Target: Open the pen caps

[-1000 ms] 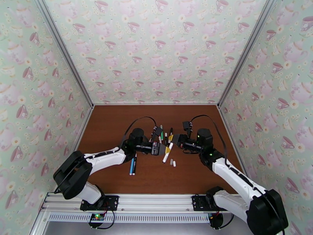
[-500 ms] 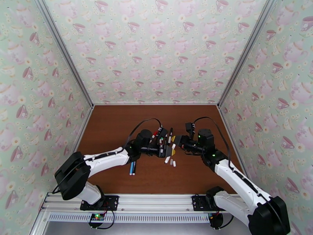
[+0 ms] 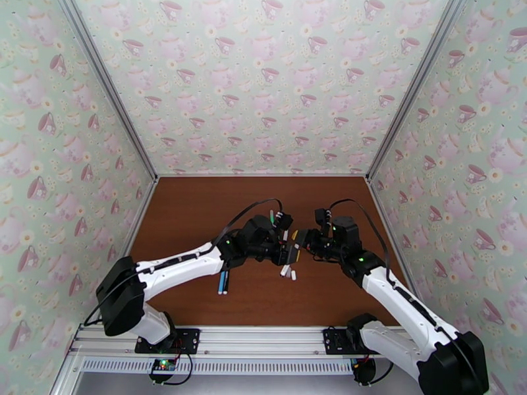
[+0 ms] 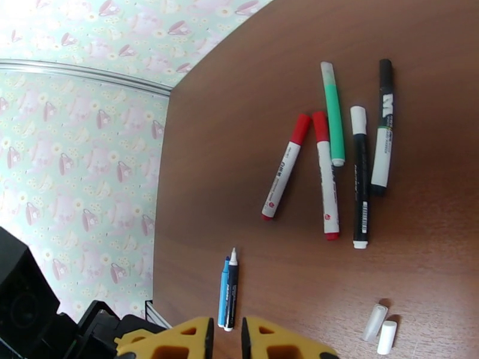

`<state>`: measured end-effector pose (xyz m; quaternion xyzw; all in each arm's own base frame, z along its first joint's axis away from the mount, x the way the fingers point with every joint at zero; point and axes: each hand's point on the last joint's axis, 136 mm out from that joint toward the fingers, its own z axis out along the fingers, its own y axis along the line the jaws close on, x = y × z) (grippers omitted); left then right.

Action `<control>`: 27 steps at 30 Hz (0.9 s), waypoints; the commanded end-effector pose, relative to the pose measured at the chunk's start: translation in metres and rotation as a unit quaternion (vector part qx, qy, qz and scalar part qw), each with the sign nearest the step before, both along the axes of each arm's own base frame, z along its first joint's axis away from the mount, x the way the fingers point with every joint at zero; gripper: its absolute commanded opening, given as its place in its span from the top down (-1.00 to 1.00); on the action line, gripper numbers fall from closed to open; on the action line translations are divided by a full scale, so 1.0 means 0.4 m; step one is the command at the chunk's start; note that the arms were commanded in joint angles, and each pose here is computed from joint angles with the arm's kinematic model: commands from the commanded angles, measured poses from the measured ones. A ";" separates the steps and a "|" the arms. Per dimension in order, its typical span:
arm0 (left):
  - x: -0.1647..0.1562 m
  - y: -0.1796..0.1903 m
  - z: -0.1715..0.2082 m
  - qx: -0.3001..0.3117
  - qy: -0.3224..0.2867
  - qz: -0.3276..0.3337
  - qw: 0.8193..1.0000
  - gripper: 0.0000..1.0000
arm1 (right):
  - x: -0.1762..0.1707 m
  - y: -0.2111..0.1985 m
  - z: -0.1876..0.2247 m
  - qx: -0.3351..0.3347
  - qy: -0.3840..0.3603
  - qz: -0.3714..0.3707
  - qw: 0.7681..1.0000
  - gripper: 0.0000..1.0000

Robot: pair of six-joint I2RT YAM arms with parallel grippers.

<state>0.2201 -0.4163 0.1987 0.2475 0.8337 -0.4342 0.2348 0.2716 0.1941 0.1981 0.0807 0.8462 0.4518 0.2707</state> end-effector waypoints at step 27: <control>-0.048 0.004 -0.001 -0.037 0.011 -0.047 0.998 0.94 | 0.016 0.002 0.073 0.044 -0.044 -0.005 0.998 0.91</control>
